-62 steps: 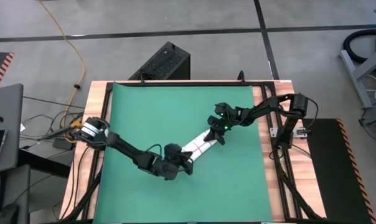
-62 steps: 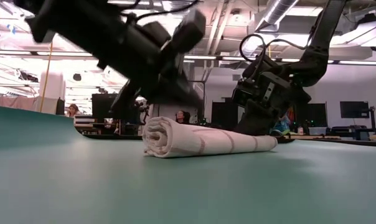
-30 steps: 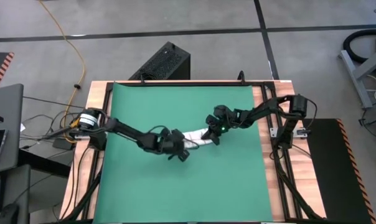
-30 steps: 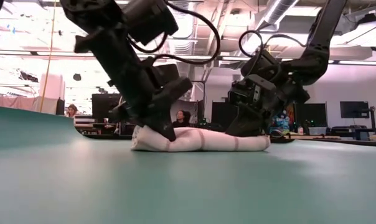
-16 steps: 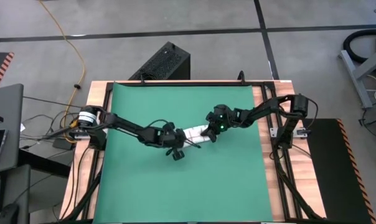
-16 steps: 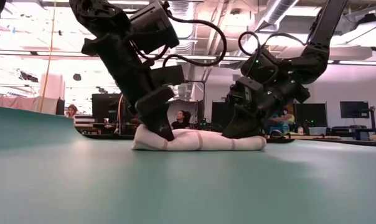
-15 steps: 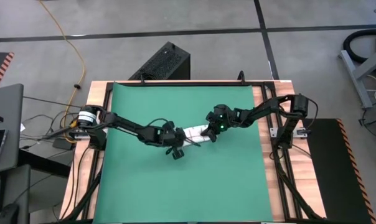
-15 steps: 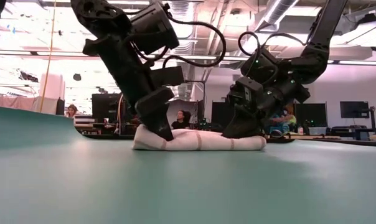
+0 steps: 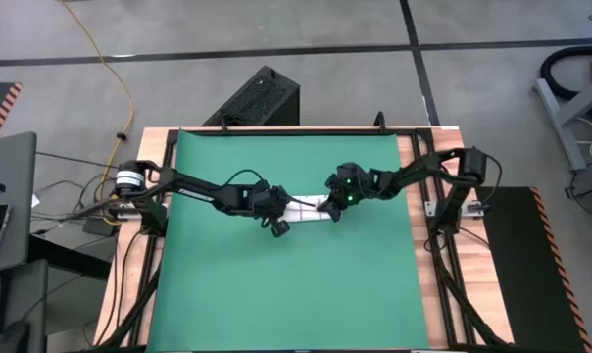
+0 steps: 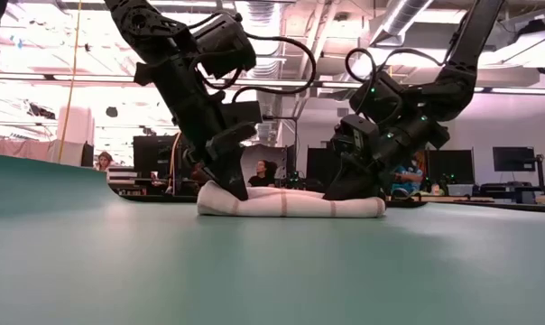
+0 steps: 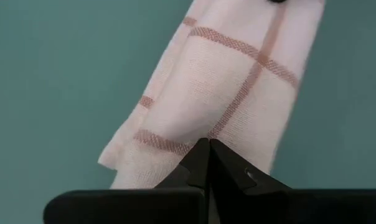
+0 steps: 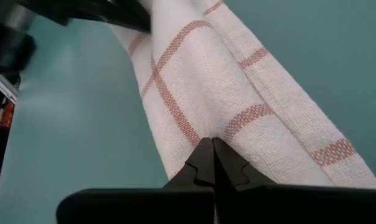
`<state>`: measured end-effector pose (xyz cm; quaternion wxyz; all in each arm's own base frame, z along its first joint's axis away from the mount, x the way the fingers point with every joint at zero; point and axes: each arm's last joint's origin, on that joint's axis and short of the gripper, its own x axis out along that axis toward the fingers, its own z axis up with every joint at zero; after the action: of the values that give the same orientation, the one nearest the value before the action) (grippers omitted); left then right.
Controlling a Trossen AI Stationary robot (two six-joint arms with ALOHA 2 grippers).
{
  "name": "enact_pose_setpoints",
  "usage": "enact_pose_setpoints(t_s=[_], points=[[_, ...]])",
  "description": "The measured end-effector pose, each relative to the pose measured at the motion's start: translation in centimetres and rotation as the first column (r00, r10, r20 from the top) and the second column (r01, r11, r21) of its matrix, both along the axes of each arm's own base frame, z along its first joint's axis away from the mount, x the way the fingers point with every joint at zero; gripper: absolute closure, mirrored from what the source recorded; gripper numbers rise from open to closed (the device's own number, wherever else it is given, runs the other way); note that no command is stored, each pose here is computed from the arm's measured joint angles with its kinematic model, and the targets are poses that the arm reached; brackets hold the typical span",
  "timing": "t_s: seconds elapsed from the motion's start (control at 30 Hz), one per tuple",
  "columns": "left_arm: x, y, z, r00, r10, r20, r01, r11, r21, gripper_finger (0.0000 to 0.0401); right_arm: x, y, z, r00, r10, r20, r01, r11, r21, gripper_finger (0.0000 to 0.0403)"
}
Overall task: Roll towel
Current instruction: Roll the white towel
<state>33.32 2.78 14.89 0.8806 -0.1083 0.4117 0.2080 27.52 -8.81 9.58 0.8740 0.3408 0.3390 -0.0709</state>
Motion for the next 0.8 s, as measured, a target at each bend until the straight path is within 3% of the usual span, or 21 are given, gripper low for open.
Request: enact_pose_setpoints(t_s=[0.17,0.3,0.4,0.57,0.8], points=[[-0.2,-0.2,3.8,0.978,0.079,0.195,-0.082,0.997,0.005,0.0401,-0.1,-0.3,1.0,0.999,-0.017,0.029,0.017,1.000,-0.016,0.0395],[-0.9,-0.3,5.8,0.906,0.201,0.374,-0.229,0.973,0.032,0.0401,-0.1,-0.3,1.1,0.999,-0.017,0.031,0.018,1.000,-0.020,0.0396],[-1.4,-0.9,4.6,0.823,0.265,0.502,-0.287,0.957,-0.034,0.0401,-0.1,-0.3,1.1,0.999,-0.023,0.031,0.023,1.000,-0.016,0.0396],[-2.6,-2.2,0.8,0.770,0.335,0.544,-0.345,0.935,-0.088,0.0401,-0.1,-0.3,1.1,0.999,-0.036,0.033,0.037,0.999,-0.018,0.0396],[-3.7,-2.3,-3.1,0.801,0.371,0.470,-0.366,0.925,-0.105,0.0401,0.0,-0.4,1.3,0.996,-0.078,0.042,0.078,0.997,0.002,0.0396]])
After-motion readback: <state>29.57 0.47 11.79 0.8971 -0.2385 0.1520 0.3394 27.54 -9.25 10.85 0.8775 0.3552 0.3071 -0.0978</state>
